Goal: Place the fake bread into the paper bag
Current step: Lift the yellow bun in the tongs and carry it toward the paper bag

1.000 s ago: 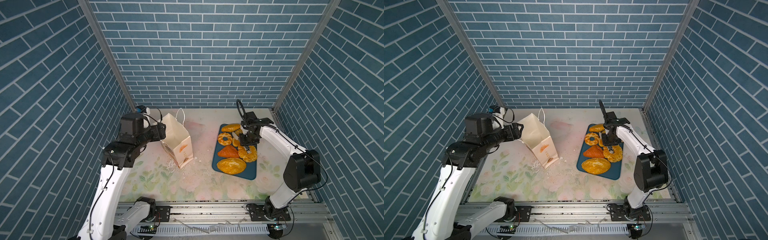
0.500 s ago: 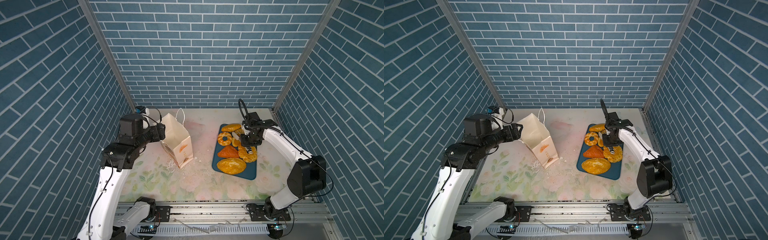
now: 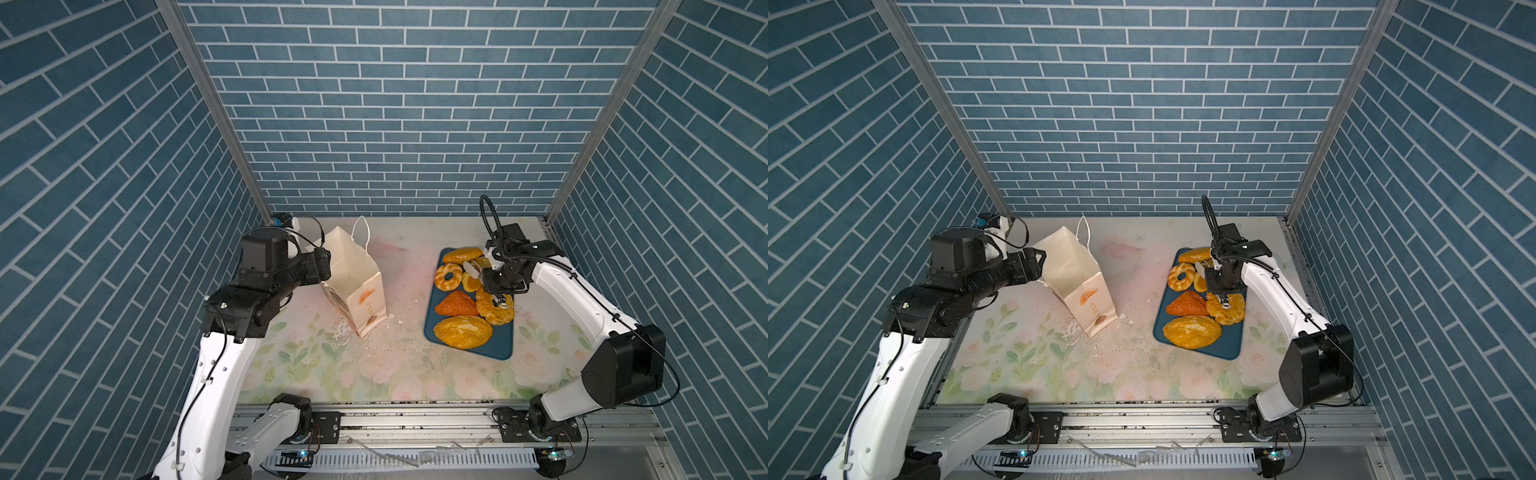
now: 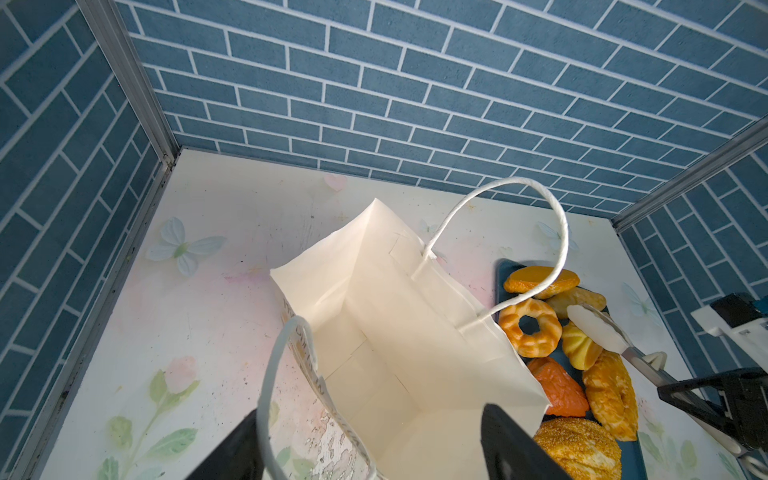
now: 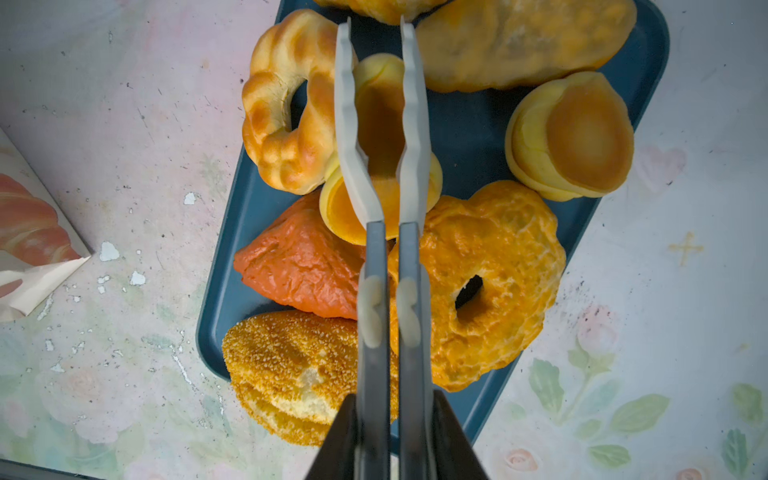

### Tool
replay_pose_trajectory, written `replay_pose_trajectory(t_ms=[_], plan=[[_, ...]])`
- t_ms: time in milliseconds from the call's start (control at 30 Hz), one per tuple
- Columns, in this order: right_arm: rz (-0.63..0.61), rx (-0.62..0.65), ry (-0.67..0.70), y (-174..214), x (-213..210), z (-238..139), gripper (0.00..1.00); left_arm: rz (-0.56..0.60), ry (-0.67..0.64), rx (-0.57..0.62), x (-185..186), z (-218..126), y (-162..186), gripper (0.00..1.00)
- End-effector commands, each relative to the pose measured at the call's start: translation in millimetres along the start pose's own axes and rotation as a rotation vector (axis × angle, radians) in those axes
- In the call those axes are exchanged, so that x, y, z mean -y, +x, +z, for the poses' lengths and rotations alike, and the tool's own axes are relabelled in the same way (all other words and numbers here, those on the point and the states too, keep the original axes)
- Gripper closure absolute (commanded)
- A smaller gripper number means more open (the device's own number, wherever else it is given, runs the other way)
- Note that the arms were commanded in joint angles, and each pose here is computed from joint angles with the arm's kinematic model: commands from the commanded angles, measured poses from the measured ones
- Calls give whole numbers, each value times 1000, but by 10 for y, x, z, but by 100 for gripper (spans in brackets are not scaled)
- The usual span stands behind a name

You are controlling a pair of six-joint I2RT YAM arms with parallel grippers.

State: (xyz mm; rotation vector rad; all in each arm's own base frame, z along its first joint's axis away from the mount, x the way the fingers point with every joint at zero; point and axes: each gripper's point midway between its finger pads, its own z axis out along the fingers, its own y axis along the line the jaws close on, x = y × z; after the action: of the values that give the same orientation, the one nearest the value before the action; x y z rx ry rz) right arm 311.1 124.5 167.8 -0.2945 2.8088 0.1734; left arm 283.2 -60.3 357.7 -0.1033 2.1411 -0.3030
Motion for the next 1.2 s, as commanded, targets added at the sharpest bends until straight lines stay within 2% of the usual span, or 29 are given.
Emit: replay_pose_trajectory(t_ms=[0,167,333,667,867,1167], plan=[[-23,29,23,58,34,-164,87,7,-6,8,0,-98,-10,18],[-22,87,16,12,24,-349,87,14,-19,-3,-19,-99,5,18],[-18,166,-23,-64,-45,-623,87,61,-140,-21,-210,-229,-28,18],[-59,252,-67,-168,-166,-961,88,73,-202,-21,-318,-367,-34,15],[-127,335,-116,-238,-296,-1160,88,29,-191,-62,-309,-266,50,11],[-227,485,-253,-547,-639,-1538,90,-61,-146,-153,-322,-64,248,14]])
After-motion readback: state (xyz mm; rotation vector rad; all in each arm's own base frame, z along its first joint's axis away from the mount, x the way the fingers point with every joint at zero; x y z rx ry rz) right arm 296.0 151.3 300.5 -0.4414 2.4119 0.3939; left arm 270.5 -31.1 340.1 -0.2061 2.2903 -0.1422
